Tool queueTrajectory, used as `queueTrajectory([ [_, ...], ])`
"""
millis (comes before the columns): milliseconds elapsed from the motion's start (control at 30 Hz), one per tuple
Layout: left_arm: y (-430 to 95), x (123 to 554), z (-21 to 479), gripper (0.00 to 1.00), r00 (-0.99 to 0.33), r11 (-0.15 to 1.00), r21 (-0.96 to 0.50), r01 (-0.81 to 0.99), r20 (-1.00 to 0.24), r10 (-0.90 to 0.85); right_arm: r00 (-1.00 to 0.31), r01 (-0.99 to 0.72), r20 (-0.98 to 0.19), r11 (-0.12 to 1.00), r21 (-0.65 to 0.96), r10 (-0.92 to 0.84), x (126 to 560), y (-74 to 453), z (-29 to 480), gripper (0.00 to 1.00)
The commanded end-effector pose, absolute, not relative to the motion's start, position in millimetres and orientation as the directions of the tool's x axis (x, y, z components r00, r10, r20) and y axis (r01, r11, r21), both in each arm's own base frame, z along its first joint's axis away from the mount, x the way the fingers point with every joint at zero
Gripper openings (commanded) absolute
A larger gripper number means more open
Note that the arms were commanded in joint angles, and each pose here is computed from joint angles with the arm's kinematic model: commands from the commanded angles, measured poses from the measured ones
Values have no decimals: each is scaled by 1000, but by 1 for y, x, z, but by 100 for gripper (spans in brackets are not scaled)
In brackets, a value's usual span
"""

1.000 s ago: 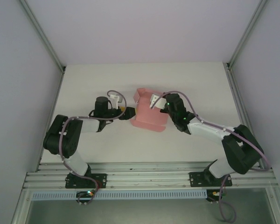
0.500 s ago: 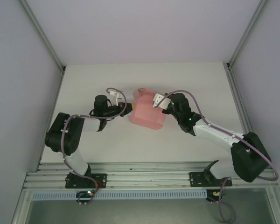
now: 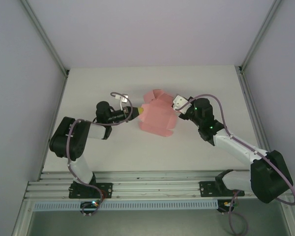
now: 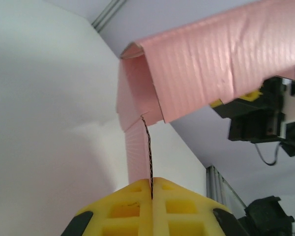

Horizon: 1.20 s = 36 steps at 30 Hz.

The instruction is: Assemble paper box

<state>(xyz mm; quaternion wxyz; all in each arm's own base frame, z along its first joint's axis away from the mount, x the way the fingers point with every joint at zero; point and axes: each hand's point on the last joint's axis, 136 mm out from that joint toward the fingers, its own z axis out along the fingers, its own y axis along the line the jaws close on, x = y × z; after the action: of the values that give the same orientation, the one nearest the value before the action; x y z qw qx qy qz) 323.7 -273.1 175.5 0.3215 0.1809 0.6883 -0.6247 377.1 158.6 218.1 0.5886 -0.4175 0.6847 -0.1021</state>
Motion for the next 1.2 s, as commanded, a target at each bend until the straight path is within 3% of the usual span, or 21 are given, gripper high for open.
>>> queueTrajectory([
  [0, -286, 302, 229, 0, -629, 16, -635, 772, -768, -122, 73, -513, -767, 635, -577, -638, 367, 171, 219, 0],
  [200, -295, 286, 251, 0, -596, -50, -594, 803, -797, -95, 91, -536, -786, 635, -556, -611, 364, 174, 219, 0],
  [467, -290, 289, 247, 0, -618, -25, -619, 785, -779, -106, 105, -522, -794, 646, -557, -599, 365, 170, 224, 0],
  [500, -285, 294, 241, 9, -631, 2, -636, 772, -767, -118, 107, -519, -793, 647, -559, -600, 365, 170, 226, 0],
  [533, -279, 302, 233, 28, -651, 39, -660, 750, -747, -133, 107, -519, -791, 645, -561, -602, 364, 169, 226, 0],
  [567, -271, 311, 221, 33, -672, 89, -687, 721, -725, -151, 109, -522, -791, 643, -561, -602, 363, 170, 227, 0],
  [633, -258, 325, 197, 59, -707, 174, -728, 663, -686, -173, 106, -534, -785, 631, -563, -611, 360, 170, 225, 0],
  [700, -247, 333, 178, 64, -731, 228, -750, 621, -659, -180, 92, -558, -771, 609, -564, -630, 358, 171, 219, 0],
  [767, -237, 339, 167, 83, -742, 272, -763, 586, -641, -199, 75, -567, -756, 596, -568, -650, 358, 170, 213, 0],
  [800, -233, 341, 165, 98, -743, 288, -765, 576, -637, -204, 69, -568, -747, 590, -574, -661, 358, 170, 210, 0],
  [933, -219, 349, 159, 100, -733, 397, -738, 546, -650, -201, 57, -568, -684, 540, -622, -728, 361, 172, 197, 0],
  [1067, -206, 359, 153, 100, -712, 585, -625, 517, -693, -112, 43, -553, -575, 460, -695, -817, 374, 179, 180, 0],
  [1167, -200, 369, 149, 100, -701, 640, -578, 507, -708, -85, 41, -516, -538, 443, -733, -842, 389, 184, 172, 0],
])
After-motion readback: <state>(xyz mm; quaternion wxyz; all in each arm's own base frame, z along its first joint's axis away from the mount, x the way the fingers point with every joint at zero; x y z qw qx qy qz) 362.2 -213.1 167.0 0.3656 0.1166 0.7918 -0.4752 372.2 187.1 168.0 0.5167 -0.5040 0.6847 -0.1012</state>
